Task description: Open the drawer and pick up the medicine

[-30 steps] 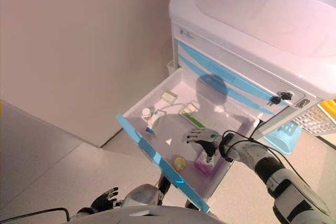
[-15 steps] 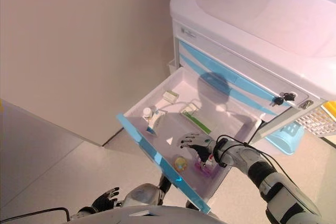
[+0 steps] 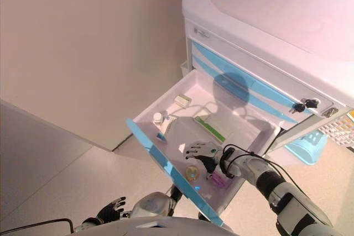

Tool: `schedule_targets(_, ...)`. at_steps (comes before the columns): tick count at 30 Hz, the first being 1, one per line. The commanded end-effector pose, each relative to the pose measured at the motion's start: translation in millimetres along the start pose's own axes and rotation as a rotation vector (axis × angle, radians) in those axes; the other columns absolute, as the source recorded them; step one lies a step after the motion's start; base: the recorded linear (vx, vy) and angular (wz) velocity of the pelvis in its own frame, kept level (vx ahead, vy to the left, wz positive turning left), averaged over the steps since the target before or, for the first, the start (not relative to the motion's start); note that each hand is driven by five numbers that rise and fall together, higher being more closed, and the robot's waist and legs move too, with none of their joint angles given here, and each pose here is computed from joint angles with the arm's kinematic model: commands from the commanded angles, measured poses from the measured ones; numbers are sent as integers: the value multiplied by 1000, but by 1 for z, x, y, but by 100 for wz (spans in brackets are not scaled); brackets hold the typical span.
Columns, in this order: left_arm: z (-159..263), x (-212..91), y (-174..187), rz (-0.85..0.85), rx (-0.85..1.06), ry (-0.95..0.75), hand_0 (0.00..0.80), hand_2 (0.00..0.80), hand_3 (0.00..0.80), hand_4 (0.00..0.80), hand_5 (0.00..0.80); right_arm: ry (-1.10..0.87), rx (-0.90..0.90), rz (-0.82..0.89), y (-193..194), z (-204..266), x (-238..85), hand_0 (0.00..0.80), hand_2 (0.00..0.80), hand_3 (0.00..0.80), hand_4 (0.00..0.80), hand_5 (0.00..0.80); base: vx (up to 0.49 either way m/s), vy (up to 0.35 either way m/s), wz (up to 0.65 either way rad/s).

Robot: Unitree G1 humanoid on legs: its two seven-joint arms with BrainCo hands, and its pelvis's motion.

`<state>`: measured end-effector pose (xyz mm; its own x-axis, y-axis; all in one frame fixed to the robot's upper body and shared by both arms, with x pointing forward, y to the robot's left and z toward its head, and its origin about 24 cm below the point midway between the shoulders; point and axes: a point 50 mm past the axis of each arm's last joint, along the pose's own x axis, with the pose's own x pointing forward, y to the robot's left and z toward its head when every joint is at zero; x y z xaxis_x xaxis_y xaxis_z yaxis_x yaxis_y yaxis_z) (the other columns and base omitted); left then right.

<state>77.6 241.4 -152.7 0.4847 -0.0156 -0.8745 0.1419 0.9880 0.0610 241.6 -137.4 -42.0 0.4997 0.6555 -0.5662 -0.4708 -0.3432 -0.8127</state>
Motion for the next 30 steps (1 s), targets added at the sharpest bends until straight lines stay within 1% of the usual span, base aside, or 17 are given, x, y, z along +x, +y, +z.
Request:
schedule_targets(1,2,2,-6,-25,59,-7,0,0,0,0,0,-84,-33,-35,-5,16,1,0,0,0,0,0,0,0,0)
schedule_targets(30,-1,1,-5,-27,71,5,0,0,0,0,0,-196,1,18,-5,33,2,0,0,0,0,0,0,0,0)
